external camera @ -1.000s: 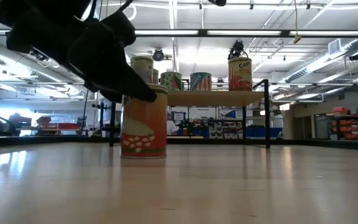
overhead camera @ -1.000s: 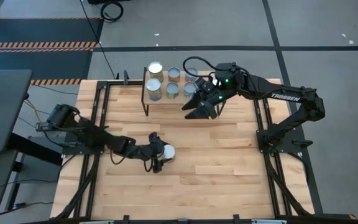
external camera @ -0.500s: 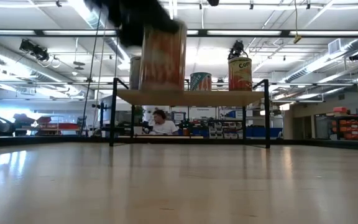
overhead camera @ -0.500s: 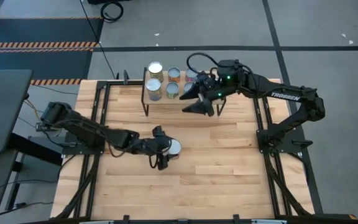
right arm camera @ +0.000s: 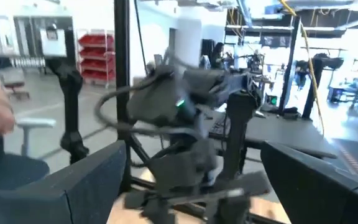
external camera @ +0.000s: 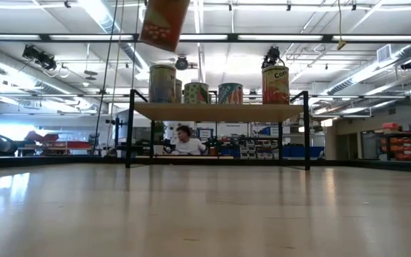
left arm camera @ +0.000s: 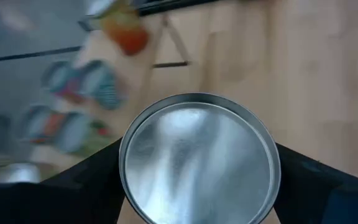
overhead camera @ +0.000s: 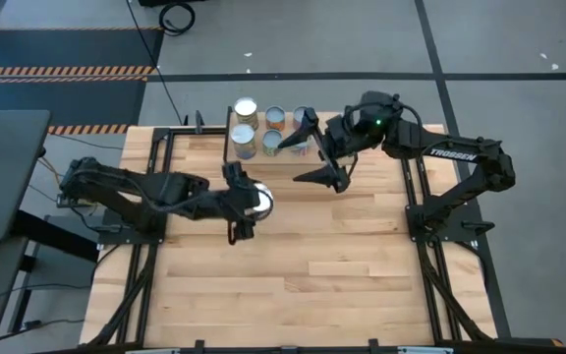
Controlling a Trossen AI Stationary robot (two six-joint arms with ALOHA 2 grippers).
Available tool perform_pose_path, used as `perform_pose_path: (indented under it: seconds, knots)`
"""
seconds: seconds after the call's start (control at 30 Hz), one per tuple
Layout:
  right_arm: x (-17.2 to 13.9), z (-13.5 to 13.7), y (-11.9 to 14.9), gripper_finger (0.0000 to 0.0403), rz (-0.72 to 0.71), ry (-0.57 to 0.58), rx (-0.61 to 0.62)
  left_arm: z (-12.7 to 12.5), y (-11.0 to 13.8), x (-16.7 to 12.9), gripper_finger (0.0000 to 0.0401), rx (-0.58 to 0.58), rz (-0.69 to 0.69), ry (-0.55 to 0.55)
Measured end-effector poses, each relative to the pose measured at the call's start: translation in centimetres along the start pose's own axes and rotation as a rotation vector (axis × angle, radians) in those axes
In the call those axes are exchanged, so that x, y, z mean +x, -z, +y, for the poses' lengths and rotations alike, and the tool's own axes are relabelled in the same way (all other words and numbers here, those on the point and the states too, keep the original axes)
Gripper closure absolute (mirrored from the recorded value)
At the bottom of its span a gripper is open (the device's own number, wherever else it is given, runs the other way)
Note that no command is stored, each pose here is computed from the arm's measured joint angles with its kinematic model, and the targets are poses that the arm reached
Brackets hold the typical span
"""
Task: Pick and place cans onto a shelf
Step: Put the corn can on top of the shelf
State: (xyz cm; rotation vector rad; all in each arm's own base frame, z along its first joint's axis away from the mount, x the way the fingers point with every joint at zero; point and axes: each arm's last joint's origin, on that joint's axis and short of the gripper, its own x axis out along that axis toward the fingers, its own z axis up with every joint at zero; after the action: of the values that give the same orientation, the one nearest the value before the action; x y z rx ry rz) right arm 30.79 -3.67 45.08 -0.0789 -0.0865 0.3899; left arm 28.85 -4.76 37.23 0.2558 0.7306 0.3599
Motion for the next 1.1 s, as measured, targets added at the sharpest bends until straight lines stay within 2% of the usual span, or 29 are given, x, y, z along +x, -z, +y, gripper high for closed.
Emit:
perform_pose_path:
  seconds: [0.13,0.23,0.33,0.43,0.53,0.63,0.77,0.9,0.97,1.1]
  knots:
    - [0.1,0.4,0.3,0.0020,0.053,0.074,-0.079,3.5,-1.1,-0.4,0.0087,0.012,0.020,-0.126]
    - [0.0,0.3,0.7,0.0016,0.115,0.166,-0.137,5.9,-2.4,-1.2,0.0087,-0.056,-0.031,-0.146]
    - [-0.1,0.2,1.0,0.0008,0.160,0.205,-0.159,6.7,-3.9,-2.1,0.0087,-0.104,-0.134,-0.053]
    - [-0.2,0.3,0.9,0.0004,0.155,0.201,-0.148,6.5,-4.7,-2.8,0.0086,-0.084,-0.204,0.102]
    - [-0.4,0.9,0.4,0.0004,0.127,0.141,-0.170,6.3,-5.2,-3.3,0.0086,-0.088,-0.256,0.304]
    - [-0.3,1.6,0.4,0.0004,0.130,0.055,-0.197,6.3,-5.4,-3.2,0.0086,-0.108,-0.285,0.425]
    - [0.0,2.3,1.1,0.0007,0.173,-0.012,-0.170,6.5,-5.5,-2.4,0.0086,-0.101,-0.284,0.451]
    - [0.3,2.8,1.8,0.0020,0.242,0.019,-0.144,6.6,-5.6,-1.5,0.0086,-0.109,-0.273,0.436]
    - [0.3,3.2,1.7,0.0028,0.263,0.060,-0.168,6.9,-5.6,-1.4,0.0086,-0.128,-0.274,0.422]
    - [0.2,4.4,1.3,0.0050,0.270,0.038,-0.267,7.5,-5.4,-1.0,0.0086,-0.169,-0.249,0.485]
